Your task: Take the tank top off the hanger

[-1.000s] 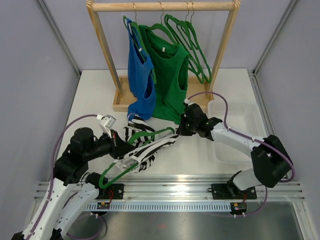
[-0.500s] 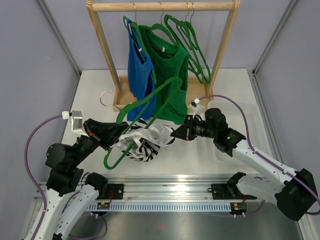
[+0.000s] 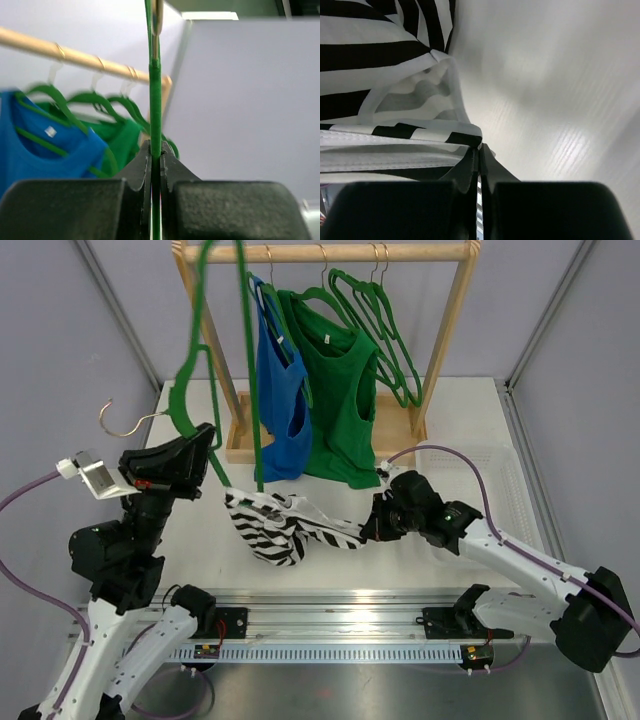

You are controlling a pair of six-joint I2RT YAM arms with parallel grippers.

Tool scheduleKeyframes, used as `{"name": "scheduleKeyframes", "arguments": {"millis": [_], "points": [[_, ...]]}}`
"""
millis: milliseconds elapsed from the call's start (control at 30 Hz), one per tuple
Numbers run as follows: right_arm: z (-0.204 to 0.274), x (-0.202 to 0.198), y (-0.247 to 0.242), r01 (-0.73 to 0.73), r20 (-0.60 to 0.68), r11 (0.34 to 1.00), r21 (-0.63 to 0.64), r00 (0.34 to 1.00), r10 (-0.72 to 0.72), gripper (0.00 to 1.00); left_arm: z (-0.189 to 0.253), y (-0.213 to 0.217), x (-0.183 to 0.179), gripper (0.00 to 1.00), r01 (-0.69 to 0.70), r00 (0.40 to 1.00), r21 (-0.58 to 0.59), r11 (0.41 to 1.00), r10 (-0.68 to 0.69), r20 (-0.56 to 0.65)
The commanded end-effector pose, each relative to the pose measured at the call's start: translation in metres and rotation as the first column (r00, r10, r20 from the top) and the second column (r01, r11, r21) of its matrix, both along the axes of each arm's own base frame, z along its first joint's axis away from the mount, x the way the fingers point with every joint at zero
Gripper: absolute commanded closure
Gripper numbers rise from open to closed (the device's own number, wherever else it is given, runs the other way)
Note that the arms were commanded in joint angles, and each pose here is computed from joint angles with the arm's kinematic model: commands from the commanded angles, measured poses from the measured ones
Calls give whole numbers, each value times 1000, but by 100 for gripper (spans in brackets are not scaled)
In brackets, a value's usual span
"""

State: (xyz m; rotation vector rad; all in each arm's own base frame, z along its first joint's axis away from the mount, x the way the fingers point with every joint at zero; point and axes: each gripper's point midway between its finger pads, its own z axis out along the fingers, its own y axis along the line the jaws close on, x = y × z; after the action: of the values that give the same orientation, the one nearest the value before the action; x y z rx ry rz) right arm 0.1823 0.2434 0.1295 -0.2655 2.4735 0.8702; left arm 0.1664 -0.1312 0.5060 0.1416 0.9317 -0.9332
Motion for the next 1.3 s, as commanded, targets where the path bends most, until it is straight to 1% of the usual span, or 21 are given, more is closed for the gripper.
{"name": "scheduleKeyframes", "arguments": {"millis": [0, 100, 200, 233, 300, 333, 400, 433, 467, 567, 700, 767, 800, 867, 900, 933, 1000, 1033, 1100, 1200, 1267], "points": [[-41, -5, -44, 66, -40, 967, -246, 996, -78, 100, 85, 74, -30, 100, -213, 934, -324, 922, 289, 208], [-30, -4, -41, 83, -16, 977, -199, 996, -88, 100, 97, 88, -32, 100, -257, 916, -371, 892, 347, 200], [-10, -2, -45, 113, 44, 980, -167, 993, -107, 100, 96, 92, -27, 100, -308, 909, -347, 886, 381, 168], [4, -4, -44, 97, 75, 987, -129, 993, -88, 100, 88, 87, -17, 100, -338, 912, -289, 896, 388, 136], [19, -9, -40, 57, 103, 995, -82, 993, -49, 100, 84, 83, -10, 100, -357, 914, -238, 903, 390, 108], [32, -18, -31, -8, 105, 1000, -21, 994, 10, 100, 78, 76, -4, 100, -353, 923, -195, 915, 375, 89], [71, -29, -15, -103, 193, 985, 136, 978, 76, 100, 67, 41, -3, 100, -252, 955, -44, 967, 256, 148], [88, -44, -5, -193, 210, 956, 223, 967, 146, 100, 56, 22, -3, 100, -191, 968, 40, 981, 182, 170], [116, -49, 2, -230, 267, 920, 317, 952, 146, 100, 47, -2, -12, 100, -81, 978, 131, 988, 53, 202], [154, -68, 9, -344, 325, 851, 397, 920, 220, 100, 13, -25, 0, 100, 27, 990, 185, 982, -51, 129], [167, -83, 8, -427, 348, 818, 386, 888, 300, 100, -16, -38, -3, 100, 97, 982, 222, 970, -130, 139], [172, -89, 8, -454, 364, 797, 397, 876, 317, 100, -24, -35, 4, 100, 82, 988, 197, 977, -105, 109], [171, -88, 6, -447, 366, 806, 387, 877, 311, 100, -26, -32, 6, 100, 65, 992, 184, 981, -84, 96], [160, -74, -4, -356, 346, 878, 320, 907, 242, 100, -29, -20, 10, 100, 13, 998, 151, 988, -22, 60], [153, -67, -10, -313, 334, 906, 285, 918, 212, 100, -22, -5, 16, 100, -64, 998, 99, 993, 61, 30], [148, -57, -17, -250, 329, 938, 241, 930, 164, 100, -32, 1, 22, 100, -91, 995, 110, 990, 96, -39], [142, -59, -27, -225, 308, 956, 187, 938, 160, 100, -20, 20, 14, 100, -160, 984, 87, 983, 166, -63], [141, -61, -30, -221, 299, 959, 178, 941, 162, 100, -35, 22, 17, 100, -169, 973, 125, 978, 186, -140], [154, -64, -32, -227, 329, 954, 195, 932, 155, 100, -43, 31, 17, 100, -198, 954, 142, 970, 224, -198], [162, -57, -43, -176, 353, 973, 151, 929, 114, 100, -78, 50, 21, 100, -266, 878, 199, 943, 322, -355], [160, -45, -50, -117, 340, 990, 84, 937, 82, 100, -83, 64, 22, 100, -322, 826, 210, 923, 382, -414]]}}
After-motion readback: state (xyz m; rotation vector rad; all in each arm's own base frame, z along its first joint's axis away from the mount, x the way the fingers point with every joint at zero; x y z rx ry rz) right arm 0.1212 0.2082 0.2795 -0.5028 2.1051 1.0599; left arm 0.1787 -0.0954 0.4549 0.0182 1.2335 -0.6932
